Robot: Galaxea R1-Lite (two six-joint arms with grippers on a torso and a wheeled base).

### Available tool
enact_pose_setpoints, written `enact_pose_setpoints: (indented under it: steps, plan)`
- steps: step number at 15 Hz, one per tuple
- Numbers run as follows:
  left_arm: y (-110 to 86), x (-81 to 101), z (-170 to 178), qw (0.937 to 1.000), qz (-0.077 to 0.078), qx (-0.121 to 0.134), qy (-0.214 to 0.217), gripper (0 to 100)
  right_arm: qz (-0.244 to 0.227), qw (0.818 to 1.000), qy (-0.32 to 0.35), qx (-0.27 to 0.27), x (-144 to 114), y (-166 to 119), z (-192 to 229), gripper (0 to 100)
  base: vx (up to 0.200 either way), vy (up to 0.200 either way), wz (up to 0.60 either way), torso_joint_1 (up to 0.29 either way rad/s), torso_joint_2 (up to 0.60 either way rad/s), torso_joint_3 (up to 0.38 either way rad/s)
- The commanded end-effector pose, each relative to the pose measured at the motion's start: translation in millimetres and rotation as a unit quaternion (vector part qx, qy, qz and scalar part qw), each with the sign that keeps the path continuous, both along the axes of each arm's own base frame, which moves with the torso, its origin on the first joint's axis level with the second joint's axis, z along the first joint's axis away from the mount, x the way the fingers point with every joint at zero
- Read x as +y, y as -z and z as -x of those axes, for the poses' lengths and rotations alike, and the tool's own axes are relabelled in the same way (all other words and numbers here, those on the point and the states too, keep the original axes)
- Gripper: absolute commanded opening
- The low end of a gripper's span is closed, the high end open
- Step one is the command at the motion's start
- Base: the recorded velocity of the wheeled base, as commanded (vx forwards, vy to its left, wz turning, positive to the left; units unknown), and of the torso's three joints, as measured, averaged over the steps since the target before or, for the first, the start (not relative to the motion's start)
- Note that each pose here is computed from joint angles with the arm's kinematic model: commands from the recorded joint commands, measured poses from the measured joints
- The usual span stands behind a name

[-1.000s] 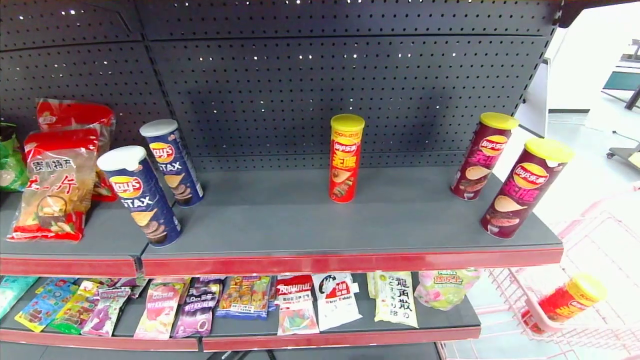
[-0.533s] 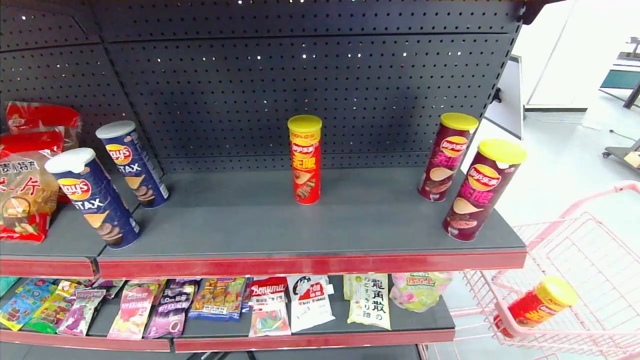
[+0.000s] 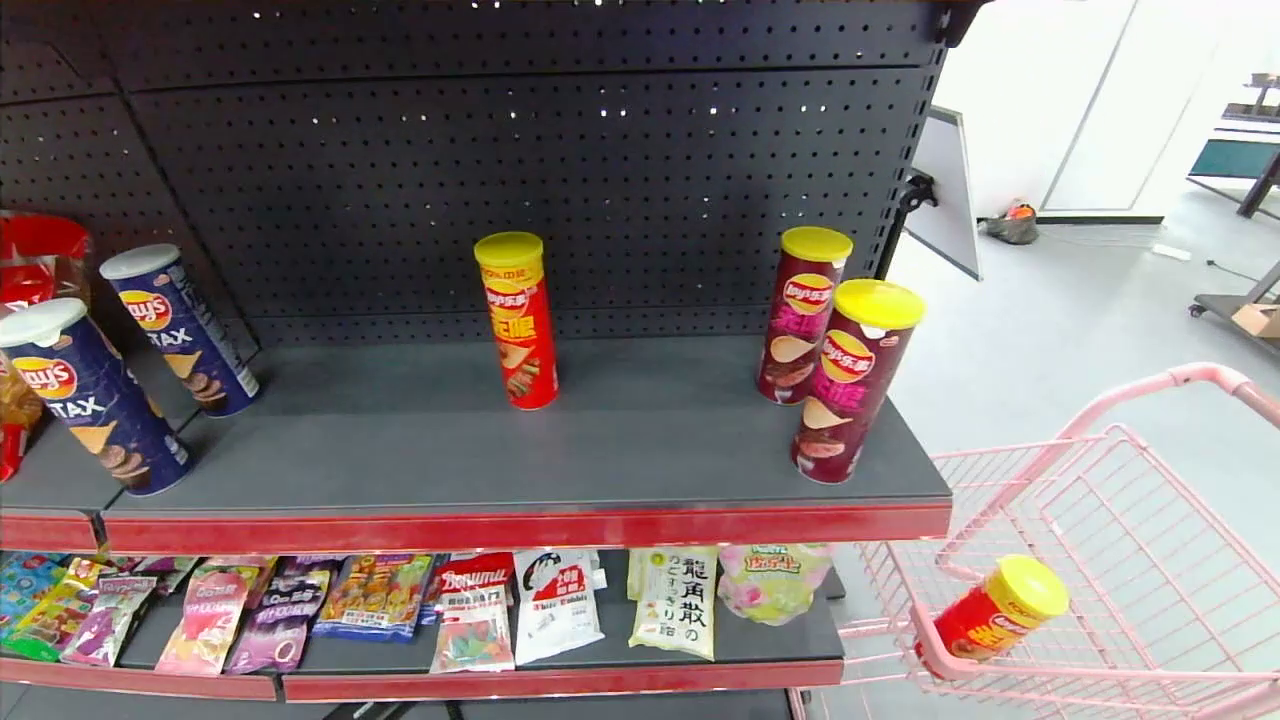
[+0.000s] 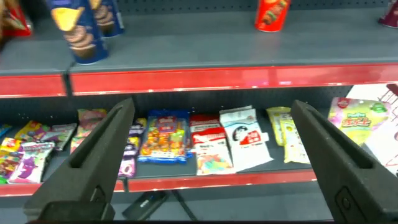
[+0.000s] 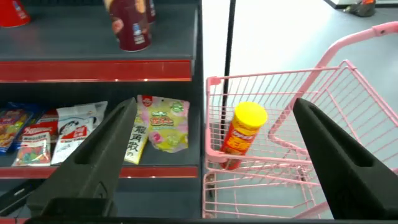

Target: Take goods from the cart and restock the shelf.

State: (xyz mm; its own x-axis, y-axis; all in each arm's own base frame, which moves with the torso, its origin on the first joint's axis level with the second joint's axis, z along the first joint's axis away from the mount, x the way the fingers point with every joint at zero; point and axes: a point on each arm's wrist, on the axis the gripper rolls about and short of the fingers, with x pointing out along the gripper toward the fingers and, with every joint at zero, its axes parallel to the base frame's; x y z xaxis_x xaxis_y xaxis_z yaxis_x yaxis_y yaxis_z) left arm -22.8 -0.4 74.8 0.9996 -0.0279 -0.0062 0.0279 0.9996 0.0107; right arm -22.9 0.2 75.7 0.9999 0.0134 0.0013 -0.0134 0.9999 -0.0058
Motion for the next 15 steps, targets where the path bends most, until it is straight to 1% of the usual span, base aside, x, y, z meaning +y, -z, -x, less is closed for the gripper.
enact_pose_setpoints:
  steps: [1,8,11,15]
  plan:
    - [0.0,0.0,-0.1,1.0,0.0,0.001,0.0,100,0.0,1.0,-0.001,0.001,0.0,0.2,-0.1,100,0.0,-0.2,0.0,0.007,0.0,-0.002]
    - [0.1,0.0,-0.1,1.0,0.0,0.002,0.0,100,-0.001,1.0,0.0,0.0,0.0,-0.2,0.0,100,0.0,0.0,0.0,0.0,0.0,0.0]
    - [0.1,0.0,-0.1,1.0,0.0,0.002,0.0,100,-0.001,1.0,0.0,0.001,0.0,0.2,-0.1,100,0.0,0.2,0.0,-0.004,0.0,0.002]
    - [0.2,0.0,0.0,1.0,0.0,0.001,0.0,100,-0.001,1.0,-0.001,0.0,0.0,0.1,-0.1,100,0.0,0.0,0.0,0.0,0.0,0.0]
